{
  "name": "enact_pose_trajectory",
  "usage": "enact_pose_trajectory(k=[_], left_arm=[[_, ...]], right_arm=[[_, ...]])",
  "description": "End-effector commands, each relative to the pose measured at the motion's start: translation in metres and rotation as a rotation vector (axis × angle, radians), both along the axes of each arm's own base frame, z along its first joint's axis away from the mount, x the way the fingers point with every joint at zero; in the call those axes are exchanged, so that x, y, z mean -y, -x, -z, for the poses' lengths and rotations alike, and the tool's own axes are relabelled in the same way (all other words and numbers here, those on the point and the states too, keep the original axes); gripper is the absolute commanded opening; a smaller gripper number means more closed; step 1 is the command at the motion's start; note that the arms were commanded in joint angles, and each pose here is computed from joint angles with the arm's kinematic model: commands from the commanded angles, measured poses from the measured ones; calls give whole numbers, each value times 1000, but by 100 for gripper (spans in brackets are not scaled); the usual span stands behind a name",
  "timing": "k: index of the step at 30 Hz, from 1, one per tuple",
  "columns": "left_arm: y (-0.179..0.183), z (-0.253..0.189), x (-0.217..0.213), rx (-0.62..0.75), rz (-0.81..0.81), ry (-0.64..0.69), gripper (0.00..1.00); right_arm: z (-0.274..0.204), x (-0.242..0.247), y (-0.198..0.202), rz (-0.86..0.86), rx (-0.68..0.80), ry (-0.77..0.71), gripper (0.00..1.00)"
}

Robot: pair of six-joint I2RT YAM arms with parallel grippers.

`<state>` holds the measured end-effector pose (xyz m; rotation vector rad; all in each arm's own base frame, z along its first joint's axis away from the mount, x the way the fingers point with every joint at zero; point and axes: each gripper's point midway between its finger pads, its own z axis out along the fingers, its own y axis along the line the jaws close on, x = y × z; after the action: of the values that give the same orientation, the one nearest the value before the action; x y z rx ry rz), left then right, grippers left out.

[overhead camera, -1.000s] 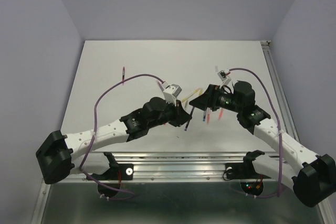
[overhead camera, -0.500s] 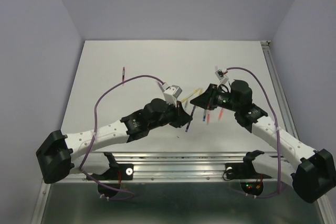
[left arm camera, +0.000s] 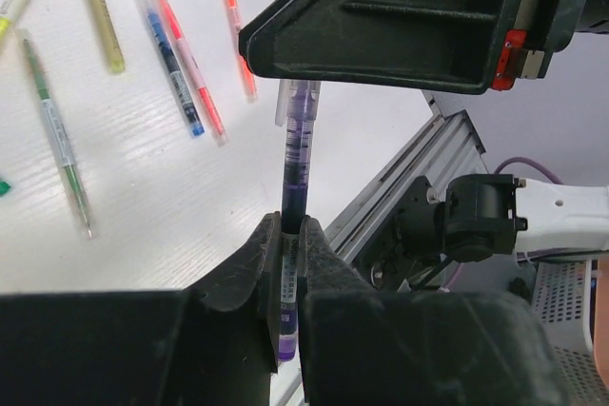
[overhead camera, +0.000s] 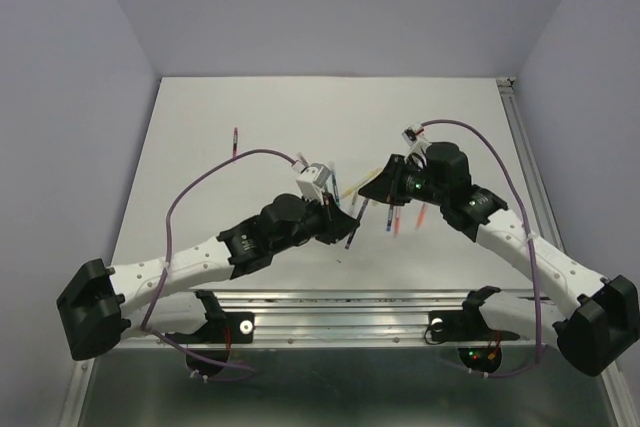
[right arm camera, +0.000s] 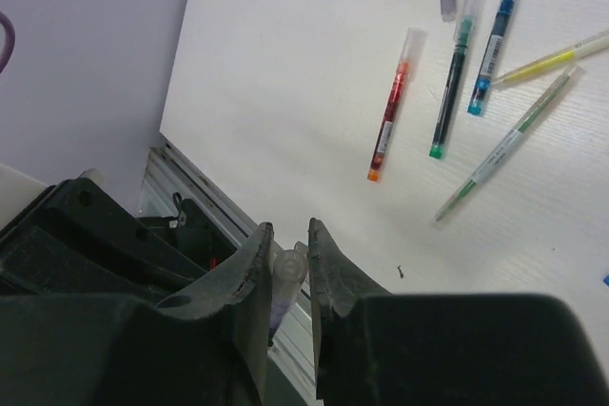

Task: Open the pen caps

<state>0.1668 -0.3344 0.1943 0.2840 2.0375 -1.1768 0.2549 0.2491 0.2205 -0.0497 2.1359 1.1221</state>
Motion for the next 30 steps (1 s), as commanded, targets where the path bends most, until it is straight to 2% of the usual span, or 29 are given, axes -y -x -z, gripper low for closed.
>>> enact_pose_trajectory(k=[1, 8, 12, 15, 16, 19, 22, 24, 25, 27, 28, 30], left_arm=[[48, 46, -23, -174, 104, -112, 0], [52, 35, -35, -156, 98, -115, 0], [54, 22, -37, -132, 105, -96, 0], [37, 16, -48, -115, -9, -135, 0], [20, 21, -63, -105, -131, -185, 0], [-1, 16, -83, -104, -283, -246, 0], [-39, 14, -113, -102, -488, -336, 0], [-66, 15, -129, -80, -557, -393, 0], [-89, 8, -144, -71, -632, -382, 0], [-117, 9, -159, -60, -684, -404, 0], [-135, 9, -180, -63, -764, -417, 0], [-158, 15, -189, -65, -771, -479, 0]], right_arm=[[-52, 59, -86, 400, 245, 139, 1], [-59, 39, -86, 319, 217, 86, 1], [-60, 47, -87, 342, 209, 127, 1], [-58, 49, -83, 339, 188, 151, 1], [-56, 58, -88, 376, 188, 193, 1], [-36, 78, -99, 430, 128, 276, 1], [-16, 100, -117, 446, 80, 300, 1], [-7, 118, -131, 482, 66, 335, 1], [0, 128, -141, 509, 53, 366, 1], [11, 153, -157, 582, 33, 419, 1], [7, 161, -166, 606, 35, 433, 1], [32, 181, -179, 632, -29, 508, 3]])
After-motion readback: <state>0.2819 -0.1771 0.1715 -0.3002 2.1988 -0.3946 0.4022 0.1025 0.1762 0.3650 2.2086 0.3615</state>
